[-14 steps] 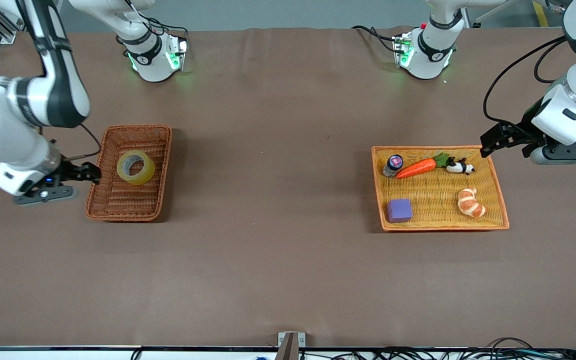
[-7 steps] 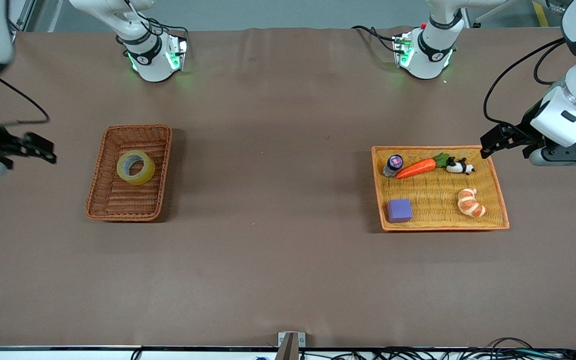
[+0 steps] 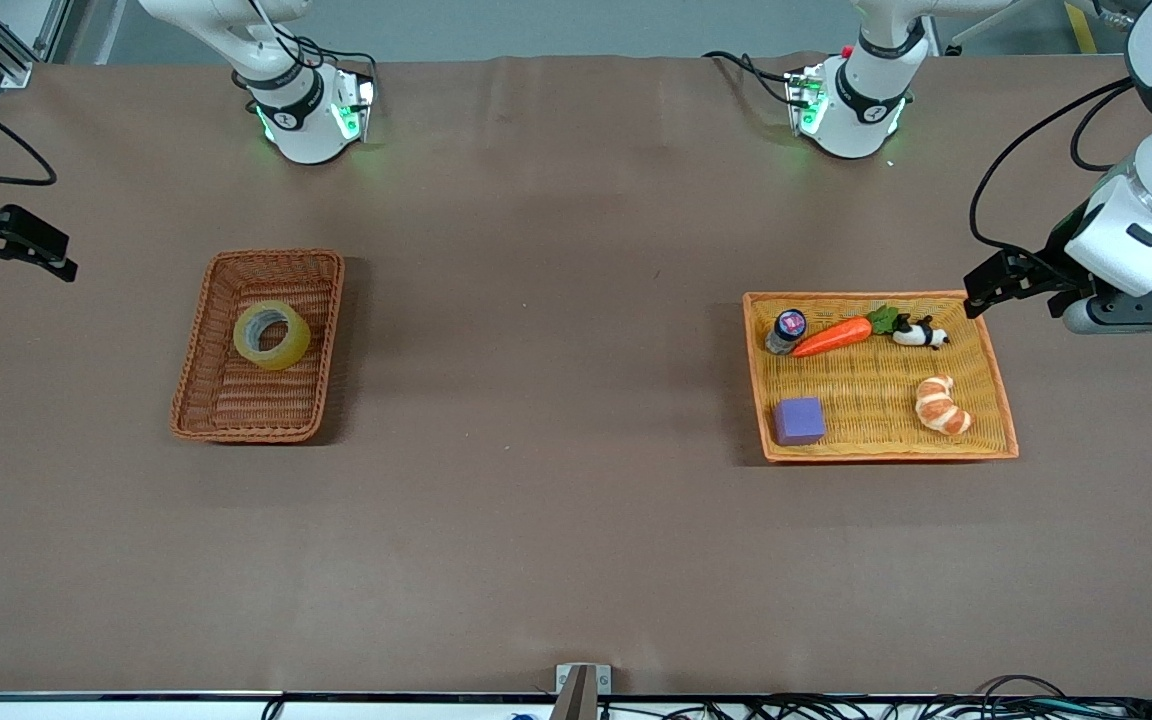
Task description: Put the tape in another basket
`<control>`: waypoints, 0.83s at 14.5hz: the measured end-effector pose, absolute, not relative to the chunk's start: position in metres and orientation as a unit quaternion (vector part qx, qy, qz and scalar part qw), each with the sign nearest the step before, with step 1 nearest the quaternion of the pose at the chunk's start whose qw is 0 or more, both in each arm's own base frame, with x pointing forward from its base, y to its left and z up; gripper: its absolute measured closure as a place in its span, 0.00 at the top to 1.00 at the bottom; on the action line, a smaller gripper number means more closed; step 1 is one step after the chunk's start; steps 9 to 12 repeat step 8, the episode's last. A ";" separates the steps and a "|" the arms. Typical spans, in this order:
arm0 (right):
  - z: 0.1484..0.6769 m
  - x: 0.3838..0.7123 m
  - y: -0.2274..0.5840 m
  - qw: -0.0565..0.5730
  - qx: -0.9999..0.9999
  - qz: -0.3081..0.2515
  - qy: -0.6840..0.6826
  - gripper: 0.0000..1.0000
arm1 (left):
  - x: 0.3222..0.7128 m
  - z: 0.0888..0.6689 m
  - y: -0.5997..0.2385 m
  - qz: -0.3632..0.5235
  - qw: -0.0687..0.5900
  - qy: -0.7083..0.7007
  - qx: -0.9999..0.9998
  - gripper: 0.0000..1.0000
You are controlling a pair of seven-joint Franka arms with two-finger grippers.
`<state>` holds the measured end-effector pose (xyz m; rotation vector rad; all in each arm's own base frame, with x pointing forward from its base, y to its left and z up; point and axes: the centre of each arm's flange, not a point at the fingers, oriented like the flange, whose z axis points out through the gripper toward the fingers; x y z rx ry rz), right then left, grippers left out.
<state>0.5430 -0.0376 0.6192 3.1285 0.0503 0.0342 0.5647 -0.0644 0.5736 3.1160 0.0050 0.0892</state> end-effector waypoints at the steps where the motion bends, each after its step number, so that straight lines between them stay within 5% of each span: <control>1: 0.619 0.543 -0.034 0.006 1.000 0.011 0.016 1.00 | 0.565 0.574 -0.064 0.029 0.012 0.002 1.000 1.00; 12: 0.618 0.544 -0.019 0.007 1.000 0.011 0.026 1.00 | 0.565 0.574 -0.063 0.029 0.012 0.003 0.999 1.00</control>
